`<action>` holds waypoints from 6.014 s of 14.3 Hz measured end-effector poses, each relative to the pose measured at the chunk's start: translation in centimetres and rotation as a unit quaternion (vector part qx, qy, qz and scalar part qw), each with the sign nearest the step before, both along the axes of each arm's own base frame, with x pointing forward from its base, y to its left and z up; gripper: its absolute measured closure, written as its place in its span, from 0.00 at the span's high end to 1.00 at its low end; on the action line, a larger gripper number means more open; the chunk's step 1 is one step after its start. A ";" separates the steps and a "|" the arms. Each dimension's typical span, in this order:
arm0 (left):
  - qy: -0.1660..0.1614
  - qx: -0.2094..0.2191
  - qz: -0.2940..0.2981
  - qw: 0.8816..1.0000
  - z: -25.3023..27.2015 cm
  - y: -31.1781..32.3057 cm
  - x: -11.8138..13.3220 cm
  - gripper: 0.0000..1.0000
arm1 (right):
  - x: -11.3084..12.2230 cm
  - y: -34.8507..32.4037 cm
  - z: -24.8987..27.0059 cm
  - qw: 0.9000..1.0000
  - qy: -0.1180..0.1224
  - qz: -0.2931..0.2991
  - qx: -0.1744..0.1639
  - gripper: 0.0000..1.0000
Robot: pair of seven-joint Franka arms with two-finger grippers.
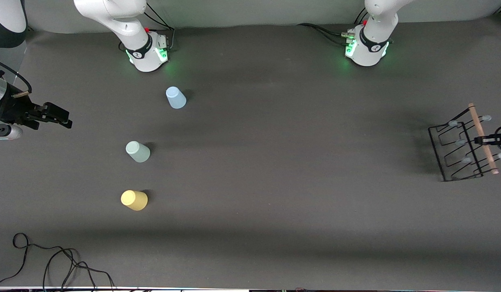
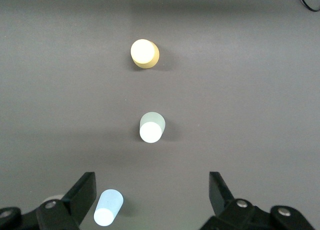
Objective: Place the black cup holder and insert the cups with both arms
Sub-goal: 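Carry the black rack with the left gripper to the table center, then release the rack with the left gripper while the right gripper reaches the green cup, then grasp the pale green cup with the right gripper and lift it, then move the green cup to the rack and set it in a slot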
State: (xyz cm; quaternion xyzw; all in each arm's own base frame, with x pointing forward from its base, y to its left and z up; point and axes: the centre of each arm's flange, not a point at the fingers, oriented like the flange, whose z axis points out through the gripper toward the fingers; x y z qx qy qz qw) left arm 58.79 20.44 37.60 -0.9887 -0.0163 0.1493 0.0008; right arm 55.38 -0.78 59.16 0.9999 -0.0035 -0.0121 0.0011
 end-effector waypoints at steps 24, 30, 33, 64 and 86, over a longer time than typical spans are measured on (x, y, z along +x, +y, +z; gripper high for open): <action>-0.039 0.008 -0.014 0.999 -2.1 -67.0 -6.4 0.16 | -6.5 6.0 -5.7 1.000 0.017 0.017 0.001 1.00; -0.073 -0.015 0.015 0.997 -3.2 -70.0 -6.6 0.43 | -7.2 2.8 -8.1 1.000 0.015 0.024 0.010 1.00; -0.069 -0.004 0.024 0.997 -0.3 -68.8 -5.6 0.74 | -7.0 1.9 -10.8 1.000 0.002 0.022 0.012 1.00; -0.103 0.020 -0.124 0.987 19.1 -23.9 -2.5 1.00 | -2.3 7.4 -11.6 0.998 0.037 0.041 -0.001 0.67; -0.102 0.019 -0.124 0.987 19.0 -24.0 -2.5 1.00 | -8.1 47.8 -21.1 0.881 0.043 -0.471 -0.015 0.67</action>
